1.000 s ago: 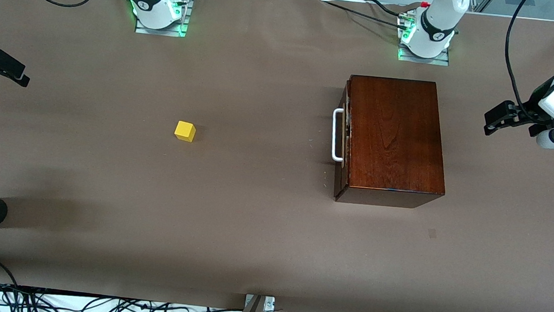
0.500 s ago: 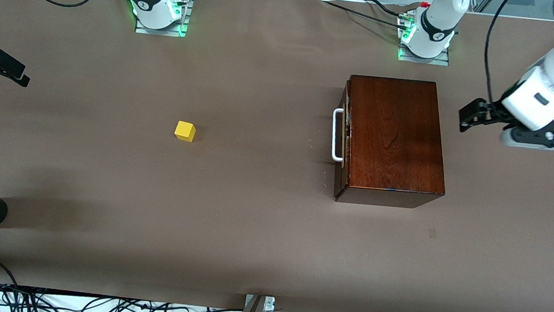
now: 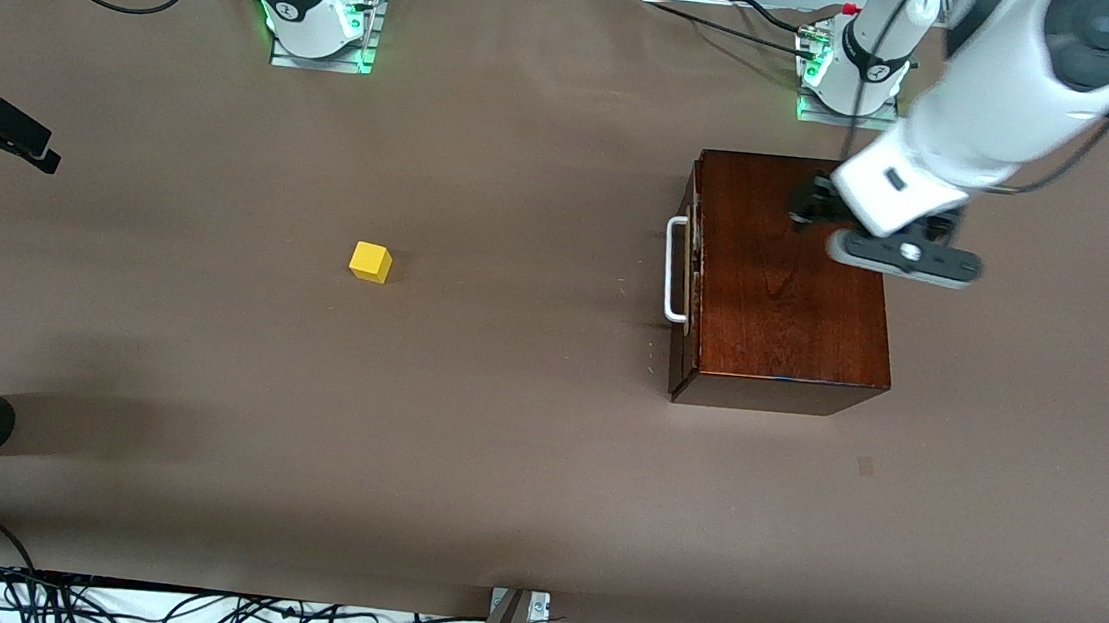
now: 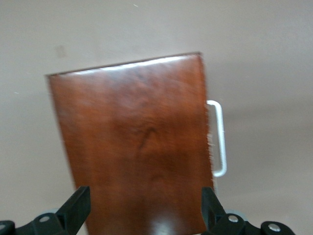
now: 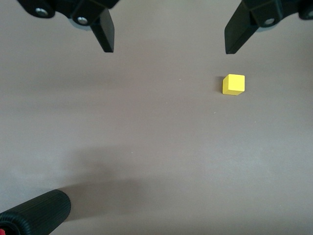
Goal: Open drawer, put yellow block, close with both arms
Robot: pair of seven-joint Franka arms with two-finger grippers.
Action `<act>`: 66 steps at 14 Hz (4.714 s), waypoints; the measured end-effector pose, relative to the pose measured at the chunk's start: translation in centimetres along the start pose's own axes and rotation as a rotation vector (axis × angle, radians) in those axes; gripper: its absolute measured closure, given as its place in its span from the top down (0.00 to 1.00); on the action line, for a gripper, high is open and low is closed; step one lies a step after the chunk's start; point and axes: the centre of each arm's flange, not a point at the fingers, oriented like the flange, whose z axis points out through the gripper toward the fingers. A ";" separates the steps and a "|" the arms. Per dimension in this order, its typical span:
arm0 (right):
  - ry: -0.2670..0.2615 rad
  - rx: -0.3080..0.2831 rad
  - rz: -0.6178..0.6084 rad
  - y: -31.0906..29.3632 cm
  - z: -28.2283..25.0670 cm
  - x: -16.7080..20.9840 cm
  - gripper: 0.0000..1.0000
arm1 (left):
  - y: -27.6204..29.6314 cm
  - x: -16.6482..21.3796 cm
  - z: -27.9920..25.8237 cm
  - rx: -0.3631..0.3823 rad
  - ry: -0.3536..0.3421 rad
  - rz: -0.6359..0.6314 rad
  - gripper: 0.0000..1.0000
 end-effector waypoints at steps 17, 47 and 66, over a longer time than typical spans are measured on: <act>0.000 0.000 -0.001 0.0 0.0 0.0 1.00 | 19.0 -1.4 18.0 0.111 -0.164 -0.115 1.00; 0.000 0.000 0.000 0.0 0.0 0.0 1.00 | 18.2 -0.1 26.9 0.195 -0.049 -0.038 1.00; 0.000 0.000 0.001 0.1 0.0 0.0 1.00 | 25.0 -0.6 26.4 0.076 -0.033 -0.101 1.00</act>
